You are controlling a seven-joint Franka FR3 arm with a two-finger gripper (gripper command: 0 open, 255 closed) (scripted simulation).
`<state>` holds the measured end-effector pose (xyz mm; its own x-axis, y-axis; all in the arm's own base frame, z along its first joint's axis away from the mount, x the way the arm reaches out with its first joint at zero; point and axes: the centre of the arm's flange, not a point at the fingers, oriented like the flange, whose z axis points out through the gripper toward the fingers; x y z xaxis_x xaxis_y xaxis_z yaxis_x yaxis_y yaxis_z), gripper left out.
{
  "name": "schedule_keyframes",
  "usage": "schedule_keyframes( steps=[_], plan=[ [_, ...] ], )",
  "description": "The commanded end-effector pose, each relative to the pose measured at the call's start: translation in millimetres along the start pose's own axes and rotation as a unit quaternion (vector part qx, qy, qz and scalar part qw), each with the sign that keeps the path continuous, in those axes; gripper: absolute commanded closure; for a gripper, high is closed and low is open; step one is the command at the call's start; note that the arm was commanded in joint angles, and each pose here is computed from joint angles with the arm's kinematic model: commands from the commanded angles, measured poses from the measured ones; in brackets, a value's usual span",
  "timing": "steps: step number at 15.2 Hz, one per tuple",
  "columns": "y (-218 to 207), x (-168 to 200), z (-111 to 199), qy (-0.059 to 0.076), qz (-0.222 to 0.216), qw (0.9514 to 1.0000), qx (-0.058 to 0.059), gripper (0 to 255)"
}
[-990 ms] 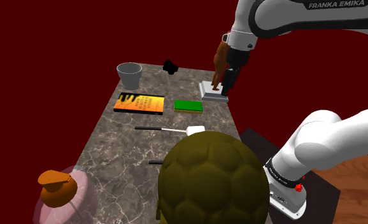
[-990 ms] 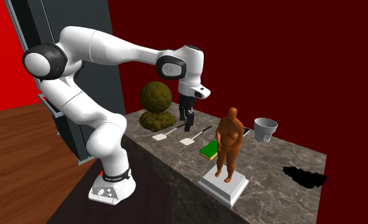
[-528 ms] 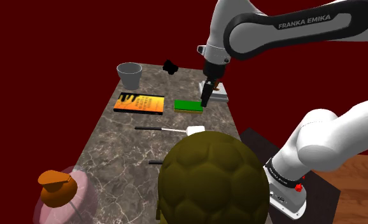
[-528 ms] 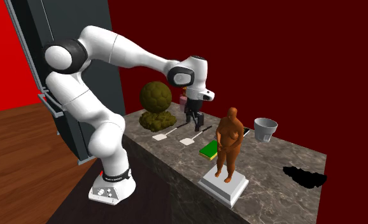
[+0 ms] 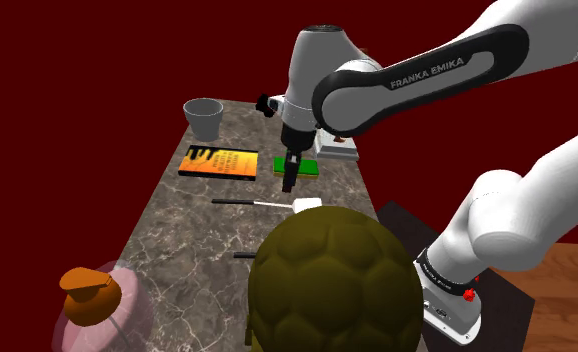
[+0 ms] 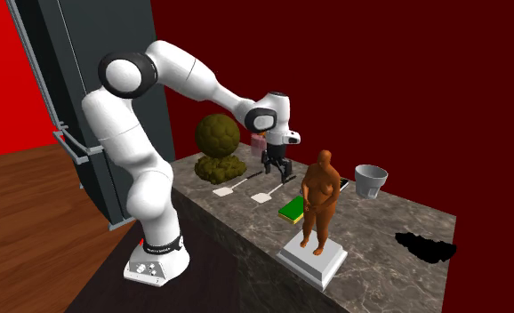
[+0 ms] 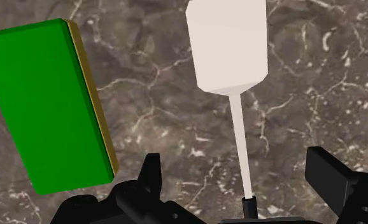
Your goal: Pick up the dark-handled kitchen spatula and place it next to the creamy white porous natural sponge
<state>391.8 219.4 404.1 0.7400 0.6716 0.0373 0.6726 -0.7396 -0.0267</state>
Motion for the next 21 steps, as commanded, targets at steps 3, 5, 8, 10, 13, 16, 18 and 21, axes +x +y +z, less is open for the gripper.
schedule_keyframes(
  steps=[3,5,8,10,13,16,18,21],
  plan=[
    [-28,35,27,0.013,-0.060,0.9981,-0.010,0],
    [-28,36,33,0.014,-0.062,0.9980,-0.010,0],
    [-28,36,49,0.014,-0.062,0.9980,-0.010,0],
    [-28,37,59,0.014,-0.062,0.9980,-0.010,0],
    [-28,37,68,0.014,-0.062,0.9980,-0.010,0],
    [-28,37,68,0.014,-0.062,0.9980,-0.010,0],
    [-28,37,68,0.014,-0.062,0.9980,-0.010,0],
    [-28,37,68,0.014,-0.062,0.9980,-0.010,255]
  ],
)
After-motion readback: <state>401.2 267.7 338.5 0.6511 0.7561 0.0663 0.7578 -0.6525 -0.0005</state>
